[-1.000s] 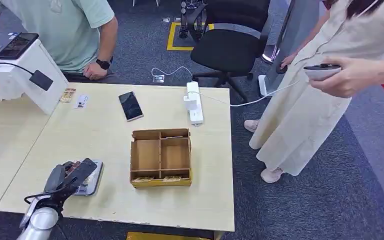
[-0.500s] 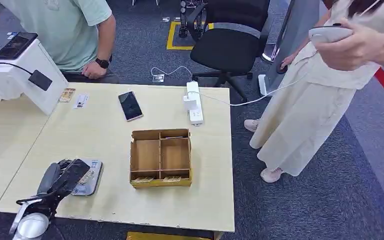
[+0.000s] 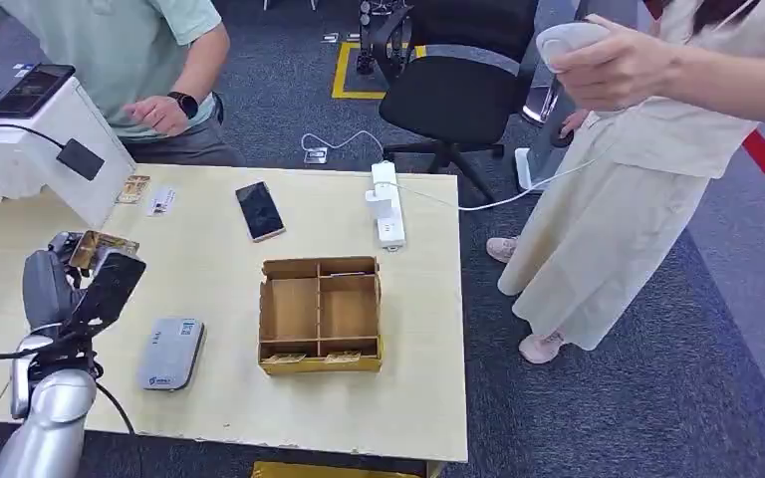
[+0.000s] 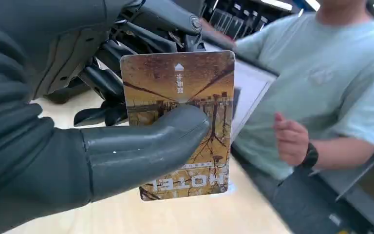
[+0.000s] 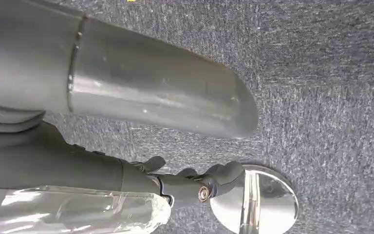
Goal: Pass the card to the sensor for recognition and then transmit it.
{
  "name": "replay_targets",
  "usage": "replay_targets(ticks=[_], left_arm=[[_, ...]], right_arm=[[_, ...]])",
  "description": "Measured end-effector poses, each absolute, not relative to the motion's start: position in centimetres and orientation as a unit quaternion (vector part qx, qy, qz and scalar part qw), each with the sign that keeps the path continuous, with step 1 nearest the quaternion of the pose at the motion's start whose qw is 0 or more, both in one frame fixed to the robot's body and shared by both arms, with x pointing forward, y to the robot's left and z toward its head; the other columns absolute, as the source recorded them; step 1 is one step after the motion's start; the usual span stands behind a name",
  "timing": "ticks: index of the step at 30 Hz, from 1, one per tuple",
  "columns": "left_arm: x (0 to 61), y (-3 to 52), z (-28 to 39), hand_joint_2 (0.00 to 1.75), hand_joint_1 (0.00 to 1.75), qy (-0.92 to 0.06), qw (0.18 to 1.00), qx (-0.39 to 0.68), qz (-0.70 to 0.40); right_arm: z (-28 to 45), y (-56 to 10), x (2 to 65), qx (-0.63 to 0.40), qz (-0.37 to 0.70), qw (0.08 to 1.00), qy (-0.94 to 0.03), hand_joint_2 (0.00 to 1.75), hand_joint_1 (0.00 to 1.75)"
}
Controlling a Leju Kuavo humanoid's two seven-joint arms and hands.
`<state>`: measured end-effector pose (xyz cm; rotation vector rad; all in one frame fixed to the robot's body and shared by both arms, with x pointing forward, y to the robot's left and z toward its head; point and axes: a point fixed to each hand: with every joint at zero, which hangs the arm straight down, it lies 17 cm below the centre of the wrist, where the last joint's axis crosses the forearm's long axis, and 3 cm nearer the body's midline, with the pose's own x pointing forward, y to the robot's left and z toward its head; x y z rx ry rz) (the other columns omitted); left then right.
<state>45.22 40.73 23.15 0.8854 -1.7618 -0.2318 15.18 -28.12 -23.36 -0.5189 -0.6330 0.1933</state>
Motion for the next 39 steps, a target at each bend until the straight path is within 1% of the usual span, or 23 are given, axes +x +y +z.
replay_targets(ticks=[4, 16, 23, 39], left_arm=[[46.3, 40.2, 24.4, 1.75, 1.75, -0.749, 0.535, 0.378, -0.097], [50.8, 39.8, 24.7, 1.75, 1.75, -0.715, 0.522, 0.449, -0.122], [53.1, 40.5, 25.6, 1.75, 1.75, -0.696, 0.514, 0.491, -0.099], [54.0, 40.3, 25.8, 1.75, 1.75, -0.694, 0.515, 0.494, -0.093]], right_arm=[[-23.3, -27.9, 15.3, -0.252, 0.098, 0.912, -0.309, 0.00, 0.00], [-23.2, -26.9, 16.2, -0.248, 0.122, 0.908, -0.313, 0.00, 0.00], [-23.2, -26.3, 16.6, -0.243, 0.128, 0.909, -0.313, 0.00, 0.00], [-23.2, -26.0, 16.7, -0.240, 0.129, 0.910, -0.312, 0.00, 0.00]])
